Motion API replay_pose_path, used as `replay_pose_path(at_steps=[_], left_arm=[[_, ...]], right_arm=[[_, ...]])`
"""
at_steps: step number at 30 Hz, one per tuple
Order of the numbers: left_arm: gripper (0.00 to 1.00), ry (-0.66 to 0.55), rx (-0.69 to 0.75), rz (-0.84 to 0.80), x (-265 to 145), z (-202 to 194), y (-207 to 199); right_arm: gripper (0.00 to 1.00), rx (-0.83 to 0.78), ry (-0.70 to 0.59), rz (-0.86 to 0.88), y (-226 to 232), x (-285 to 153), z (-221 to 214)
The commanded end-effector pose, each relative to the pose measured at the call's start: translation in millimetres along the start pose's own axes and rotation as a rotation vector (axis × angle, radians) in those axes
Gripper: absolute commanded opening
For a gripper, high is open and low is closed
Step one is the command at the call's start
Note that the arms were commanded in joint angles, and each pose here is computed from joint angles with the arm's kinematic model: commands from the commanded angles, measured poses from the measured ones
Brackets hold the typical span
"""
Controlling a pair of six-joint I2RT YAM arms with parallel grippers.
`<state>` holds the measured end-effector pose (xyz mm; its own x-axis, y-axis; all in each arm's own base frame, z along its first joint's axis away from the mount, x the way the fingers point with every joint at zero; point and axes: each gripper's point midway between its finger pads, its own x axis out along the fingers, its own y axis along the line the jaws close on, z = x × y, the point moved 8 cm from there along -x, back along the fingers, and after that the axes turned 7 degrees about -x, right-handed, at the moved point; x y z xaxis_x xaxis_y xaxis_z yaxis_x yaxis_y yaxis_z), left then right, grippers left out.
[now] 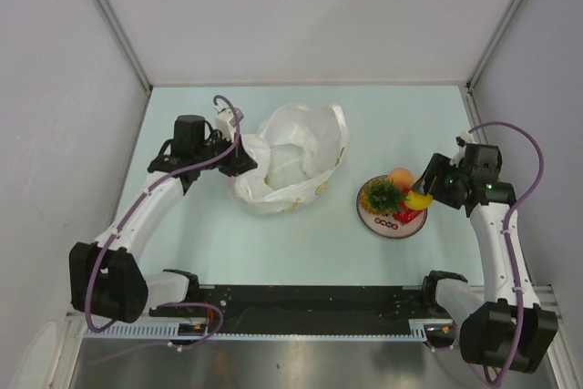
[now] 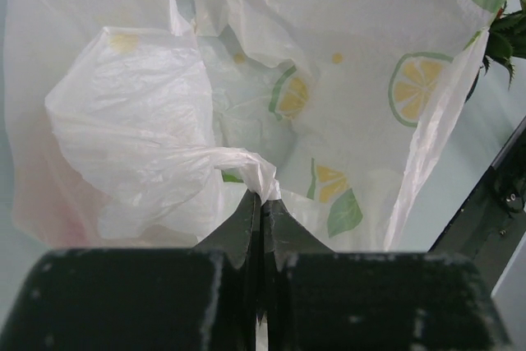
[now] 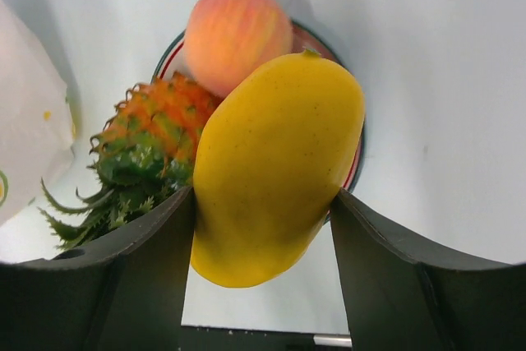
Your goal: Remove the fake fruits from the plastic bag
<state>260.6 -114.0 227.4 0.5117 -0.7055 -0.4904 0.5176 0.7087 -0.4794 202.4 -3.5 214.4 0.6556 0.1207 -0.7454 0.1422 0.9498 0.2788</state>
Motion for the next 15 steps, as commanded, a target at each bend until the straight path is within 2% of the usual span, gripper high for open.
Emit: replay_pose_path(at_steps=[1, 3, 8, 15], left_arm=[[0.0, -0.022, 0.06, 0.018, 4, 20, 2], [0.0, -0.016, 0.077, 0.025, 7, 24, 5], [0.01, 0.004, 0.115, 0.049, 12, 33, 11], [0.0, 0.012, 0.14, 0.081, 22, 39, 22]], right_arm=[[0.32, 0.022, 0.016, -0.027, 7, 0, -8], [0.32, 0.075, 0.071, -0.099, -5, 6, -15], [0.3, 0.085, 0.14, -0.116, -9, 19, -17], [0.3, 0.023, 0.231, -0.14, 5, 19, -23]])
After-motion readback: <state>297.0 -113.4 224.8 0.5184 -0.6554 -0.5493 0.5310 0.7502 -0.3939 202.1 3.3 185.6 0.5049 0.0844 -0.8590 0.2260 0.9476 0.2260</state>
